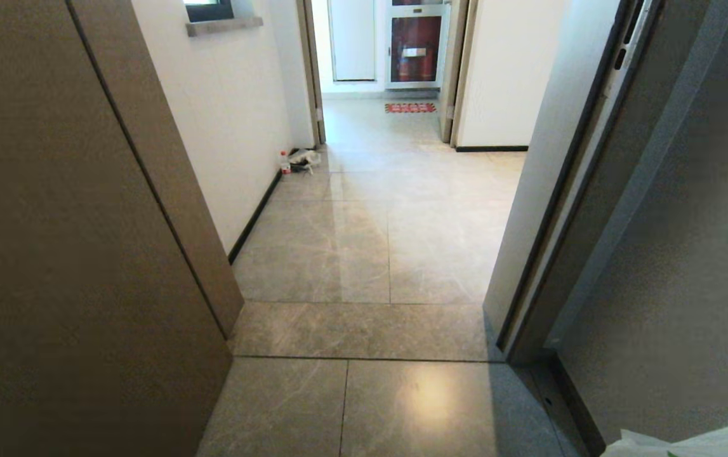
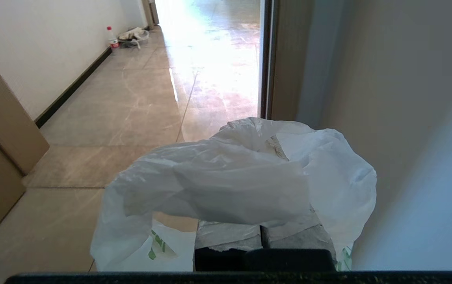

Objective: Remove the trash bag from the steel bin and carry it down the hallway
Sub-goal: Put the trash bag at the door

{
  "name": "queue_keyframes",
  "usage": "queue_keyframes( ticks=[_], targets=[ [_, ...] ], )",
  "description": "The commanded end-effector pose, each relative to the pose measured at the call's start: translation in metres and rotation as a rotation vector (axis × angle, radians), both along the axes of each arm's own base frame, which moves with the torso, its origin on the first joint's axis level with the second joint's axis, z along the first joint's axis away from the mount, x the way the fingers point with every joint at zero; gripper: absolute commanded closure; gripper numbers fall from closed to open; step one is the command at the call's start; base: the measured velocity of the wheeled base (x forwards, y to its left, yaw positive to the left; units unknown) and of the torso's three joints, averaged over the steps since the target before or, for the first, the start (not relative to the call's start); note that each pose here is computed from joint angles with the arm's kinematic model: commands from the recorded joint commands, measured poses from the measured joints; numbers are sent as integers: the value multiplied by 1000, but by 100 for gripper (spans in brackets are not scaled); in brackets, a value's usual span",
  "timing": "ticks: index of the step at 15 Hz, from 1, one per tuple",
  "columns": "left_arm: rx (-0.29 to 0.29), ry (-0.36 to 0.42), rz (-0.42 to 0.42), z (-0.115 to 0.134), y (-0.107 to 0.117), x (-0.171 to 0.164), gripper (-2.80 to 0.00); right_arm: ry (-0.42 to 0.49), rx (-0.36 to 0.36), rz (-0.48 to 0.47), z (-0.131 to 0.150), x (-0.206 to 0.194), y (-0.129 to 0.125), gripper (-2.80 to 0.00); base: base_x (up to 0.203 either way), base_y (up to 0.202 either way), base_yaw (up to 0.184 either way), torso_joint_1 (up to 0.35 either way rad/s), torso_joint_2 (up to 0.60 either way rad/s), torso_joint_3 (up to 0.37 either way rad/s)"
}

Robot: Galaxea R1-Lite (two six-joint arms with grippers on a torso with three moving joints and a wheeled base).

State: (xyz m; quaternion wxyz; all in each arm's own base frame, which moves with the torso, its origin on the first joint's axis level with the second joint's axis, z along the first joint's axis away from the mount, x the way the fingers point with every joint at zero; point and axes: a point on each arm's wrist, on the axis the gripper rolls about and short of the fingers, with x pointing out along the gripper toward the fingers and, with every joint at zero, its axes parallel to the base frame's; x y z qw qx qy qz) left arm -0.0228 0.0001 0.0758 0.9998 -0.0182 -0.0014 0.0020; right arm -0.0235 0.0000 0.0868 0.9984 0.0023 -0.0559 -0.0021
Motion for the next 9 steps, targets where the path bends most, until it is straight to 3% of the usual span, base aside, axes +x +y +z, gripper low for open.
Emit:
queue_keyframes(
  ticks=[1, 9],
  targets=[
    [0, 1, 1, 0, 0, 0, 0, 40, 0, 0, -11, 3, 0, 0, 190, 0, -3, -2, 3, -3],
    [0, 1, 1, 0, 0, 0, 0, 40, 0, 0, -11, 3, 0, 0, 192, 0, 1, 1, 2, 3]
  ],
)
